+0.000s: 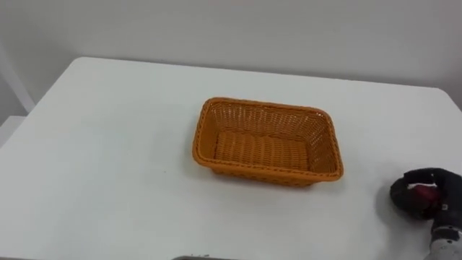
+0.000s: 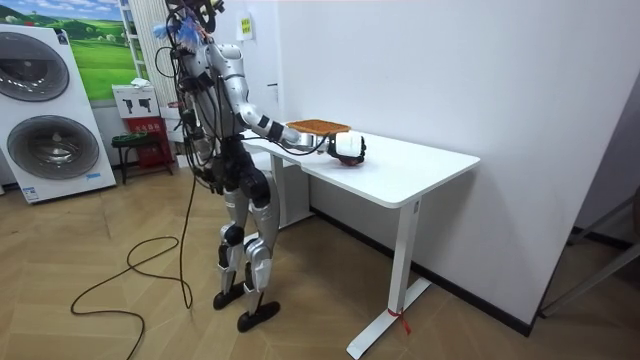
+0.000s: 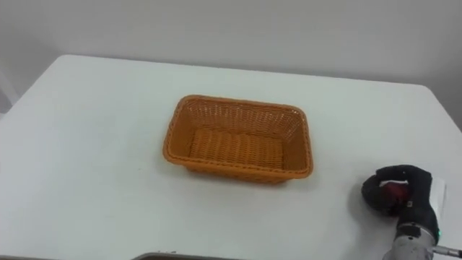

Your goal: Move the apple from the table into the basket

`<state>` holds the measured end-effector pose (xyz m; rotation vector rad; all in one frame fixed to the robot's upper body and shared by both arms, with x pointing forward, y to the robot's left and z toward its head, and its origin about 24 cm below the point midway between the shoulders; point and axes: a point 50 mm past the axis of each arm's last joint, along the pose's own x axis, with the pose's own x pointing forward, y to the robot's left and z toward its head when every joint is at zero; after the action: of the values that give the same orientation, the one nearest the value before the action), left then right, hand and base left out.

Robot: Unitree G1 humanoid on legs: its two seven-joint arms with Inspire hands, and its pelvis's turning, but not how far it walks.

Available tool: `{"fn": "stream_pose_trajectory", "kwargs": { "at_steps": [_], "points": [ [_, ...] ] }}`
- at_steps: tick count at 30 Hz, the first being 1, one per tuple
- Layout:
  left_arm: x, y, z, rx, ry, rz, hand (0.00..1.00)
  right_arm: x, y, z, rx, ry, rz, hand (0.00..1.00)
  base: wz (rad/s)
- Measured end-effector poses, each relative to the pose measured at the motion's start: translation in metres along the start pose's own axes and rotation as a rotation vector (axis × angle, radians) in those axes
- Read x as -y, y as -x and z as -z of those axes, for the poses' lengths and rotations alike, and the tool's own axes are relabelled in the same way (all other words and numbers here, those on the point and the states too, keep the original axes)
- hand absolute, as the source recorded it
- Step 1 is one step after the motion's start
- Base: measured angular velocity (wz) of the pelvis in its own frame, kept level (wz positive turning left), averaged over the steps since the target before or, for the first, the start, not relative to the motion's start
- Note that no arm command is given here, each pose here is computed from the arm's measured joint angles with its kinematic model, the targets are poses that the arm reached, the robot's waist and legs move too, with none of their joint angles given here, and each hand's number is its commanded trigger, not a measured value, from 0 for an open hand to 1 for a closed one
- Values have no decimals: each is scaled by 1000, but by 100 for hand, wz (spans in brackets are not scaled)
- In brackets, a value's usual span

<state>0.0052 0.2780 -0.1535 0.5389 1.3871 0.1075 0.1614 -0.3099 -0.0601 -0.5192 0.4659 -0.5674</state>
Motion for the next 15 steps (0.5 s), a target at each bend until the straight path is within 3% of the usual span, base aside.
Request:
{"fn": "stream_pose_trajectory", "kwargs": {
  "at_steps": [15],
  "points": [
    [6, 0, -3, 7, -29, 17, 0, -8, -3, -15, 31, 1, 10, 100, -3]
  ]
}}
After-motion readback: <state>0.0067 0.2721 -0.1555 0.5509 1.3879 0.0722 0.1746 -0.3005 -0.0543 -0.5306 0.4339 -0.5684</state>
